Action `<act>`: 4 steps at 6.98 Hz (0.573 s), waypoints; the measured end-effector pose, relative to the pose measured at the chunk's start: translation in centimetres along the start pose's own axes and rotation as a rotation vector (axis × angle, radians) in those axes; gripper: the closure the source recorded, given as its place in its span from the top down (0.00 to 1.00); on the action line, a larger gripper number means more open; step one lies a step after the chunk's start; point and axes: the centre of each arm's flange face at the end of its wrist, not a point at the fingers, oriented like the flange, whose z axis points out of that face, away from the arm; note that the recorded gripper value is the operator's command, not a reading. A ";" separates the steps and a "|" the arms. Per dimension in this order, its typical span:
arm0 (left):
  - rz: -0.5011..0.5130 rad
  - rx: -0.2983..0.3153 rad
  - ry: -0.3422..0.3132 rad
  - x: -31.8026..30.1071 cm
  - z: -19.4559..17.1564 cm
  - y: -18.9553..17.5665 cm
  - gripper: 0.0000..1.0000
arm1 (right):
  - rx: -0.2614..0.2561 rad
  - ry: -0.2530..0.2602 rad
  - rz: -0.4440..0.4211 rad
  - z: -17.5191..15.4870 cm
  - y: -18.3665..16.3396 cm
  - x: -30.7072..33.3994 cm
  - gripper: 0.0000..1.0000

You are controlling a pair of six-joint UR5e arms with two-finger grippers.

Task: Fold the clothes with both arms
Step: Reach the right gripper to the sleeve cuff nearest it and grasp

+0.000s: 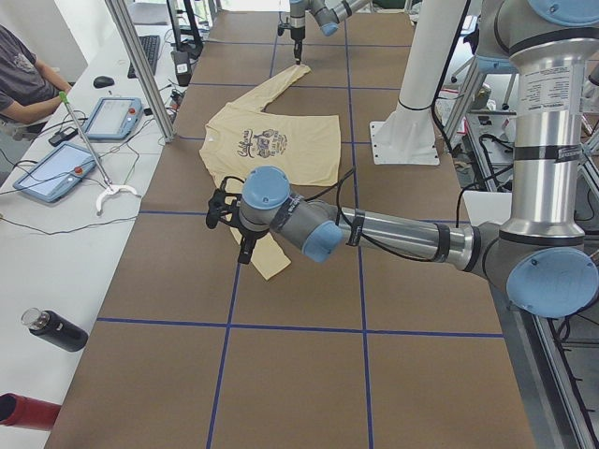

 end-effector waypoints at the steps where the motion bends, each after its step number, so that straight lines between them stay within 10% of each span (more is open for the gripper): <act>1: 0.000 0.000 0.000 0.0 0.0 0.0 1.00 | -0.001 -0.006 -0.003 -0.2 0.1 -0.2 0.00; 4: 0.010 0.009 0.003 0.7 -0.5 -0.1 1.00 | 0.011 -0.091 -0.022 -3.5 -0.4 -5.7 0.00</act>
